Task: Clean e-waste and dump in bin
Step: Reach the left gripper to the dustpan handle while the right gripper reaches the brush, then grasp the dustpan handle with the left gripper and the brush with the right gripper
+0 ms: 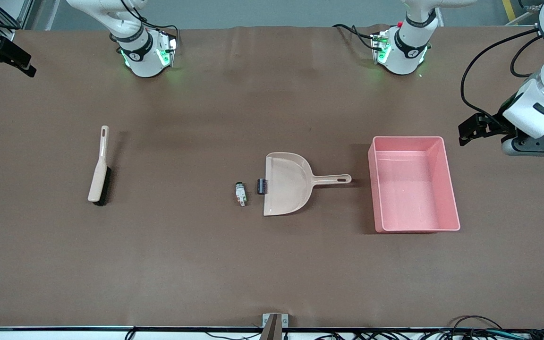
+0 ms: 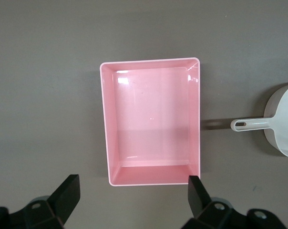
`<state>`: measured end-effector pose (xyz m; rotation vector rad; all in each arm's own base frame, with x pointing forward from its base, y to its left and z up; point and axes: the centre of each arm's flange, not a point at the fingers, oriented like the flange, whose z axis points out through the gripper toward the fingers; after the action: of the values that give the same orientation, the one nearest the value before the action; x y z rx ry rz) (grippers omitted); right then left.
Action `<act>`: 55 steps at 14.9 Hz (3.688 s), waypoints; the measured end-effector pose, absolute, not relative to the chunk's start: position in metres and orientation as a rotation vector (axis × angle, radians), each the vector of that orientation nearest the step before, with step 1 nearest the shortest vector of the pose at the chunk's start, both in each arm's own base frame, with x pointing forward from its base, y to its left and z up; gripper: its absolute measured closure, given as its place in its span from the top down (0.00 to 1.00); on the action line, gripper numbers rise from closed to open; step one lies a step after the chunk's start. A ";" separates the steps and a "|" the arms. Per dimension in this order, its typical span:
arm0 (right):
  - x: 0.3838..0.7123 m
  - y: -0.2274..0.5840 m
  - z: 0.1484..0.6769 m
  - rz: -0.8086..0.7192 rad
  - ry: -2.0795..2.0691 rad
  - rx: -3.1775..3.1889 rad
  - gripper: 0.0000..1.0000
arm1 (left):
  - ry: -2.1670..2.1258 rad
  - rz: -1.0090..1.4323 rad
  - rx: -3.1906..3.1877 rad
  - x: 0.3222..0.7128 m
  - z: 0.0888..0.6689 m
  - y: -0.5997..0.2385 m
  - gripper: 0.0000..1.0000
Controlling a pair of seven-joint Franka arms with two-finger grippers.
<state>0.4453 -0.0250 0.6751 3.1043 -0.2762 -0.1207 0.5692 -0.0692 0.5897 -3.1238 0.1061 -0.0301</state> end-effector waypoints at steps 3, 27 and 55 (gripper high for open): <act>0.445 -0.025 0.675 -0.121 -0.276 3.104 1.00 | 0.106 -0.031 -3.124 0.569 0.590 -0.069 1.00; 0.481 -0.044 0.413 -0.200 -0.096 3.124 1.00 | 1.242 0.074 -2.788 0.571 0.434 -0.324 1.00; 0.425 -0.089 0.212 -0.141 0.044 3.142 0.96 | 2.151 0.253 -2.092 0.548 0.303 -0.396 0.86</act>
<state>0.4252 -0.0894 0.2122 3.1423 0.0440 -0.1406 0.5480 -0.3963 0.3031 -2.0921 2.1509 0.2534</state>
